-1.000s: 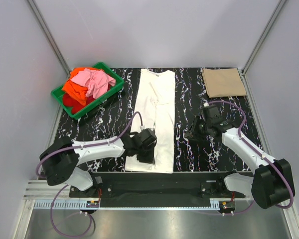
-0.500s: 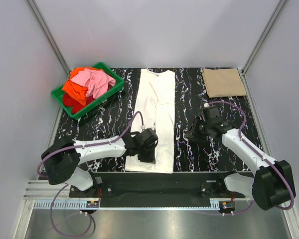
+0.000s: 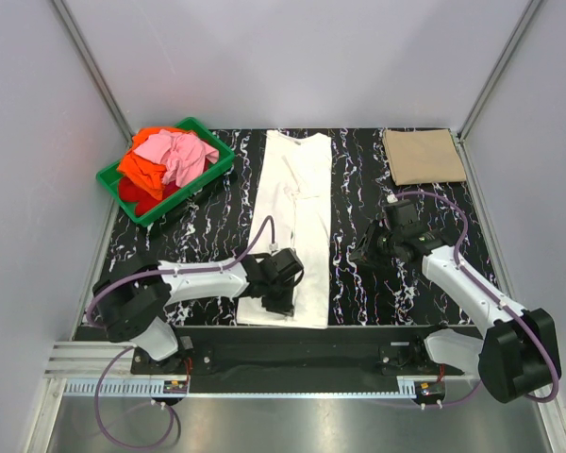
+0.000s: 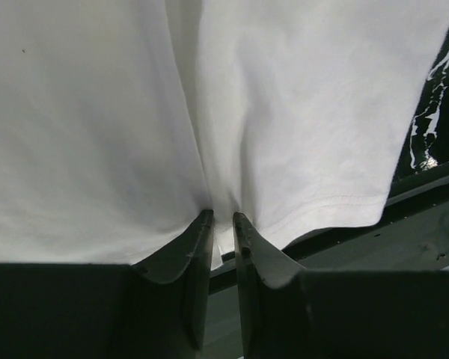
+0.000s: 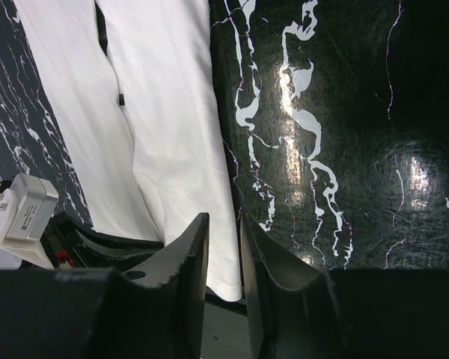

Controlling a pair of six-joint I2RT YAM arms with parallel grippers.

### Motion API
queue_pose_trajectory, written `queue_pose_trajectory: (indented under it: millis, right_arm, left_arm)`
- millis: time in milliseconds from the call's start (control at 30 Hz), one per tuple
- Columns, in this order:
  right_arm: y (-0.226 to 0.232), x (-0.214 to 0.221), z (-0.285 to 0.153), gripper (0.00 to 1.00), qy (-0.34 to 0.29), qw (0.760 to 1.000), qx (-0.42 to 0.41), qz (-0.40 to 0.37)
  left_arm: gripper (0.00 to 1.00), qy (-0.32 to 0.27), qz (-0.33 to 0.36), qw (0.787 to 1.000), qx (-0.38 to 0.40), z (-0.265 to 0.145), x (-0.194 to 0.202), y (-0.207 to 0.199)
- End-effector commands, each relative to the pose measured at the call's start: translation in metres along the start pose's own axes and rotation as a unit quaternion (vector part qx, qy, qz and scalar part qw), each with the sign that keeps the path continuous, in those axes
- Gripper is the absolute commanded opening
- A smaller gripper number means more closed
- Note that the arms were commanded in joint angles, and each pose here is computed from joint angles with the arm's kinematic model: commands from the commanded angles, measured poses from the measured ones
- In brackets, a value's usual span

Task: Fold and stack the t-shirts
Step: Fold the tshirt

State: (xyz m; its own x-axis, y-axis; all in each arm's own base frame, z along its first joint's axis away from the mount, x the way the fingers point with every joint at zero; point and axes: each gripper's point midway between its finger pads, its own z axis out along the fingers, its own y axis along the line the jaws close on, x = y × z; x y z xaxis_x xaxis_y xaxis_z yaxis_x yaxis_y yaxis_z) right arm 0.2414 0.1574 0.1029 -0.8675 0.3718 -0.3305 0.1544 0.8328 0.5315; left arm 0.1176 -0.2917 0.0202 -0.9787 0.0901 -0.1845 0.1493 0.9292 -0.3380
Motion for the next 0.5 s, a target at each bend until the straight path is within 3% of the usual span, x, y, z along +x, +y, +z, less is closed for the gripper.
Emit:
queue_pose_trajectory:
  millis: [0,300,467]
  right_arm:
    - [0.0077,-0.0053,-0.0047,0.31,-0.017,1.0,-0.013,-0.01]
    - [0.0083,-0.0068,-0.0054,0.31,-0.02,1.0,-0.013,-0.01]
    - [0.0077,-0.007,-0.0057,0.31,-0.023,1.0,-0.013,-0.011]
  left_arm:
    - [0.24,-0.008,0.009,1.0,0.012,0.0017,-0.0057,-0.0107]
    - [0.23,0.008,0.02,1.0,-0.004,0.0076,0.0001,-0.0068]
    - [0.0,0.005,0.03,0.999,-0.008,0.0014,-0.0036,-0.0093]
